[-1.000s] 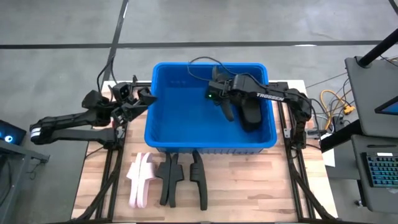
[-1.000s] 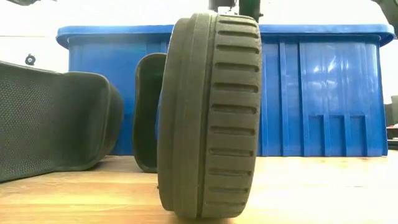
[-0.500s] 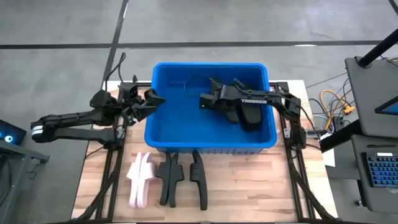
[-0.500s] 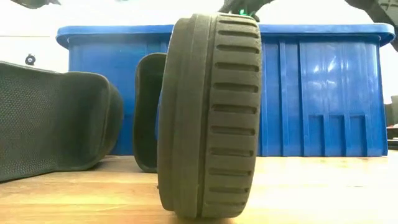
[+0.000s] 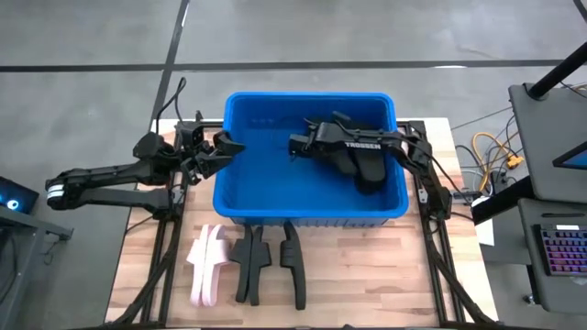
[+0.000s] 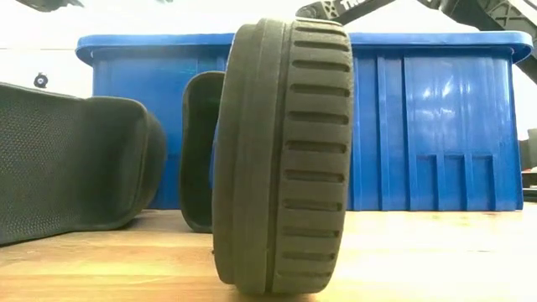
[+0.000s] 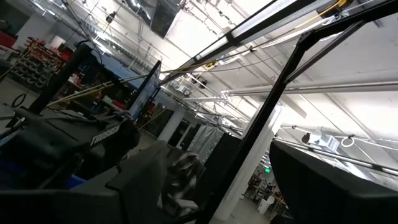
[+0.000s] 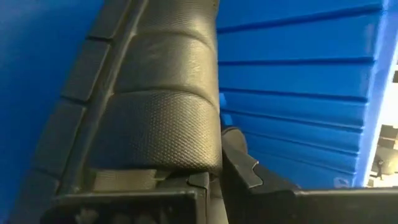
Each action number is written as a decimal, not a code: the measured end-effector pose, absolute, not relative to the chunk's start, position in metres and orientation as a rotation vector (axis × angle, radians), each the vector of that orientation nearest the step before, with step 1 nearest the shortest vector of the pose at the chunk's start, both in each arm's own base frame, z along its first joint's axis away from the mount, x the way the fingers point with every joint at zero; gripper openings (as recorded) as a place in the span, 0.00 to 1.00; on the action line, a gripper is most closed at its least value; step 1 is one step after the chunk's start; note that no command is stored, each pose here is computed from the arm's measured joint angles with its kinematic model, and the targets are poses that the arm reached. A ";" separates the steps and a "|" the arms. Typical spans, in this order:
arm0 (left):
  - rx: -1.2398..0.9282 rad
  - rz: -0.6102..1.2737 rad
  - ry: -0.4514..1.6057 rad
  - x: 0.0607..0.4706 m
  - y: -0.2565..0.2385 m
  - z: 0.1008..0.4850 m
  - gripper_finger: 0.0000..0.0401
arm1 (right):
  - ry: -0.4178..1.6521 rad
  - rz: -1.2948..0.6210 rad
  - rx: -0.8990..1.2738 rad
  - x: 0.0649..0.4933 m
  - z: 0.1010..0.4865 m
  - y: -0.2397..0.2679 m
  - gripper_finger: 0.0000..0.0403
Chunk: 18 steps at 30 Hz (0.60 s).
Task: Pick and place slides into bin
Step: Put the black slide into the bin
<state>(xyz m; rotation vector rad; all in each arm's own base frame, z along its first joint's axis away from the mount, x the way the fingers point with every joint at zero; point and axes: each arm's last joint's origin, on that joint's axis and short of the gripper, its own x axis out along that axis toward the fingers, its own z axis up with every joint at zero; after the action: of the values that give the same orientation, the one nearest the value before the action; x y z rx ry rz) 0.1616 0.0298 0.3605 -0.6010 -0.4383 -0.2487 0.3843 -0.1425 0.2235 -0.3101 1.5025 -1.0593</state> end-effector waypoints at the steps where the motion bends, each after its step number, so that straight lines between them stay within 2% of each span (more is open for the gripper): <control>1: -0.601 -0.249 -0.440 0.161 0.030 0.361 0.67 | 1.505 -1.061 -0.313 0.384 0.224 -0.145 0.03; 10: -0.599 -0.252 -0.438 0.161 0.030 0.360 0.67 | 1.539 -1.041 -0.328 0.380 0.223 -0.155 0.03; 18: -0.600 -0.252 -0.437 0.161 0.029 0.360 0.67 | 1.556 -1.005 -0.247 0.384 0.210 -0.155 0.03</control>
<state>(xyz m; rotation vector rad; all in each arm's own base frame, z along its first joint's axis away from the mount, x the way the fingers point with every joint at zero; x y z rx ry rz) 0.1605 0.0294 0.3605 -0.6003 -0.4368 -0.2523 0.3838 -0.1551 0.2101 -0.2467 1.5558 -1.0051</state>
